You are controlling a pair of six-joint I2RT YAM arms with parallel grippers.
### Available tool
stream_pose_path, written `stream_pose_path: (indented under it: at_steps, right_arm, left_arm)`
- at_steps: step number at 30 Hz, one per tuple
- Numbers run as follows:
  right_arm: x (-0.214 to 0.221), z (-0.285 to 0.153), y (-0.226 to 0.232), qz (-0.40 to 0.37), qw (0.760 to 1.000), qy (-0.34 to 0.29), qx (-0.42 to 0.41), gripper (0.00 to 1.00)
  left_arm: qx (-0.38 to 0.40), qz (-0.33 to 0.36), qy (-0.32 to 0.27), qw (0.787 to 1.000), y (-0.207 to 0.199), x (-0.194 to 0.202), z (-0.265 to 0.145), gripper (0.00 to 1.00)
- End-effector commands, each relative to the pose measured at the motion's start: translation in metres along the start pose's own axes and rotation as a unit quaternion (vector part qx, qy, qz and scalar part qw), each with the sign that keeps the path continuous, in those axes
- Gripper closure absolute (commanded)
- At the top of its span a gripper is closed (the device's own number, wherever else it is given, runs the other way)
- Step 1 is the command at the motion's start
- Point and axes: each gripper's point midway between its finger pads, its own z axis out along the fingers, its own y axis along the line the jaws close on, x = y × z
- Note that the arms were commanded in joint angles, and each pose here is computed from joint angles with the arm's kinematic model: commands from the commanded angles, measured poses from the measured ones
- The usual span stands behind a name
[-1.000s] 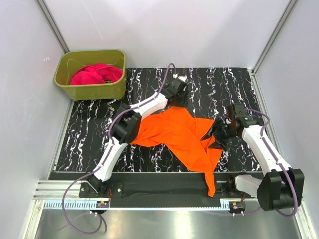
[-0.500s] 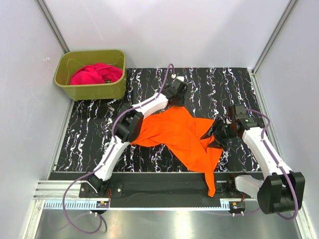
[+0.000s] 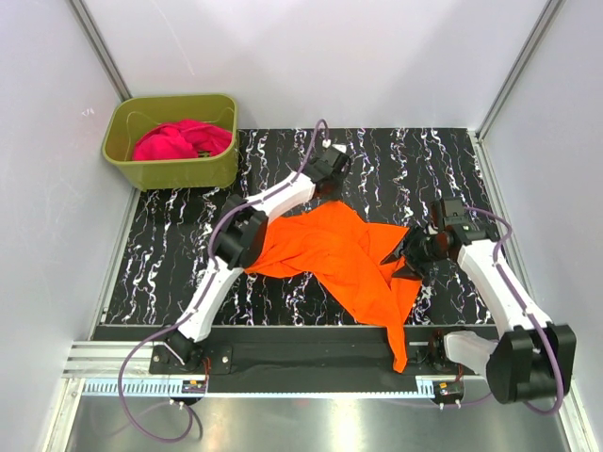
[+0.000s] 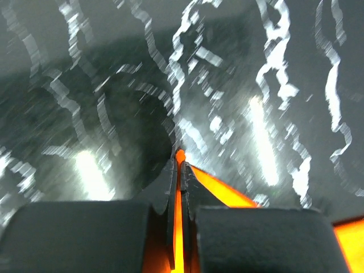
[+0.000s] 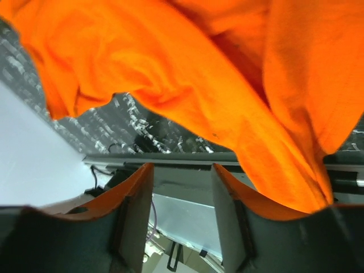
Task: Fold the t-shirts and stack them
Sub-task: Flatten the tshirt out
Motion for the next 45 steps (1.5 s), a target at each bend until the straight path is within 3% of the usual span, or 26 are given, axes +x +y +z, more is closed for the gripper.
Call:
stream_pose_path:
  at_steps: [1, 3, 4, 6, 7, 10, 11, 17, 18, 19, 22, 26, 30, 34, 36, 40, 43, 45]
  right_arm:
    - [-0.023, 0.005, 0.002, 0.006, 0.999, -0.031, 0.028, 0.49]
    - [-0.036, 0.013, -0.004, 0.0, 0.998, -0.037, 0.058, 0.56]
    - [-0.047, 0.012, -0.001, -0.006, 0.996, -0.055, 0.065, 0.57]
    - [-0.063, 0.018, -0.001, -0.011, 0.995, -0.068, 0.075, 0.59]
    - [-0.076, 0.019, 0.005, -0.015, 0.994, -0.086, 0.068, 0.6]
    - [-0.101, 0.032, 0.011, 0.002, 0.993, -0.098, 0.067, 0.63]
    - [-0.107, 0.042, 0.007, 0.008, 0.993, -0.091, 0.08, 0.63]
    - [-0.142, 0.077, 0.003, 0.015, 0.989, -0.106, 0.103, 0.75]
    - [-0.143, 0.083, 0.001, 0.027, 0.988, -0.108, 0.105, 0.76]
    - [-0.144, 0.091, 0.0, 0.032, 0.989, -0.107, 0.099, 0.78]
    - [-0.136, 0.115, -0.016, 0.061, 0.989, -0.08, 0.112, 0.82]
    - [-0.139, 0.128, -0.035, 0.063, 0.984, -0.088, 0.138, 0.82]
    - [-0.169, 0.131, -0.033, 0.036, 0.978, -0.126, 0.161, 0.82]
    - [-0.216, 0.137, 0.006, 0.011, 0.979, -0.139, 0.15, 0.82]
    - [-0.234, 0.148, 0.011, -0.012, 0.978, -0.133, 0.162, 0.82]
    - [-0.283, 0.125, 0.071, -0.069, 0.974, -0.172, 0.129, 0.82]
    - [-0.289, 0.107, 0.096, -0.098, 0.974, -0.164, 0.12, 0.76]
    - [-0.283, 0.091, 0.098, -0.105, 0.973, -0.159, 0.127, 0.65]
  left_arm:
    - [0.008, 0.009, -0.091, 0.996, 0.002, -0.083, -0.103, 1.0]
    - [0.007, 0.023, -0.099, 0.995, 0.007, -0.086, -0.129, 1.0]
    - [0.014, 0.025, -0.129, 0.991, 0.006, -0.105, -0.169, 1.0]
    - [0.016, 0.044, -0.137, 0.99, 0.009, -0.103, -0.195, 1.0]
    - [0.026, 0.05, -0.159, 0.986, 0.007, -0.112, -0.228, 1.0]
    - [0.015, 0.062, -0.151, 0.986, 0.022, -0.09, -0.253, 1.0]
    - [0.026, 0.058, -0.173, 0.983, 0.023, -0.094, -0.284, 1.0]
    - [0.048, 0.049, -0.127, 0.99, 0.045, -0.014, -0.312, 1.0]
    - [0.057, 0.028, -0.143, 0.988, 0.048, -0.01, -0.333, 1.0]
    - [0.049, 0.023, -0.116, 0.992, 0.058, 0.018, -0.322, 1.0]
    - [0.036, -0.007, -0.107, 0.994, 0.079, 0.058, -0.336, 1.0]
    - [0.006, -0.034, -0.096, 0.995, 0.104, 0.093, -0.342, 1.0]
    - [-0.009, -0.045, -0.076, 0.996, 0.113, 0.112, -0.335, 1.0]
    - [-0.03, -0.036, -0.077, 0.996, 0.117, 0.092, -0.329, 1.0]
    - [-0.047, -0.037, -0.095, 0.994, 0.123, 0.061, -0.33, 1.0]
    - [-0.071, -0.051, -0.131, 0.987, 0.139, 0.001, -0.34, 1.0]
    - [-0.1, -0.046, -0.15, 0.983, 0.153, -0.025, -0.352, 1.0]
    - [-0.105, -0.039, -0.149, 0.982, 0.156, -0.024, -0.354, 1.0]
